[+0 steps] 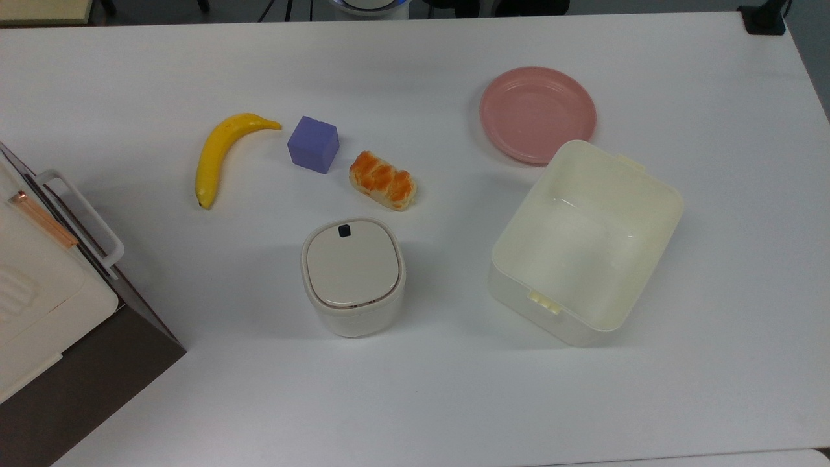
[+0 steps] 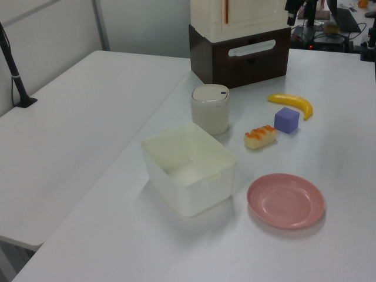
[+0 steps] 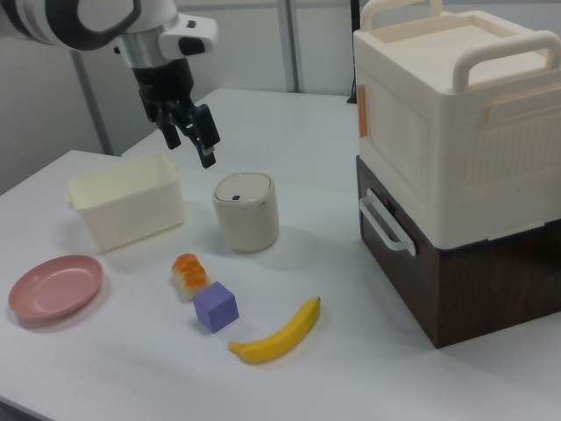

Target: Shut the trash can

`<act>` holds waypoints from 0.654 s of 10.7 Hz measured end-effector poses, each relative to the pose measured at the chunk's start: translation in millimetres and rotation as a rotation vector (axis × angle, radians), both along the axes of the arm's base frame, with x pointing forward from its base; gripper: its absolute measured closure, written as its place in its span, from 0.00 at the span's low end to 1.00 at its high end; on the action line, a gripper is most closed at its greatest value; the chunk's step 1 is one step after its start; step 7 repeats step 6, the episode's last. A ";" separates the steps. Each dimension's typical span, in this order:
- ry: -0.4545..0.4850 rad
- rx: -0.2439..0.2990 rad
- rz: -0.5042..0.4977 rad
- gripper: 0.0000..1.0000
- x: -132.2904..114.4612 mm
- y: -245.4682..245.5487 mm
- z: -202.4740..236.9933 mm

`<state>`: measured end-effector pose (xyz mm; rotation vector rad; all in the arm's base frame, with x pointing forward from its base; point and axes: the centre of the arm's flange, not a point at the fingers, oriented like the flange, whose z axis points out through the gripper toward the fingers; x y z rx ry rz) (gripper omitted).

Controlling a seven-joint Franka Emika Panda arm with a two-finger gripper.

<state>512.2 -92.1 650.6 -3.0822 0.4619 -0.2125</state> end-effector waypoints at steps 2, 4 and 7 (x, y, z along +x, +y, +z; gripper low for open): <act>-0.007 0.048 0.039 0.00 -5.8 -14.3 9.9; -0.010 0.049 0.053 0.00 -7.7 -12.5 18.5; -0.003 0.049 0.064 0.00 -6.5 -6.7 17.6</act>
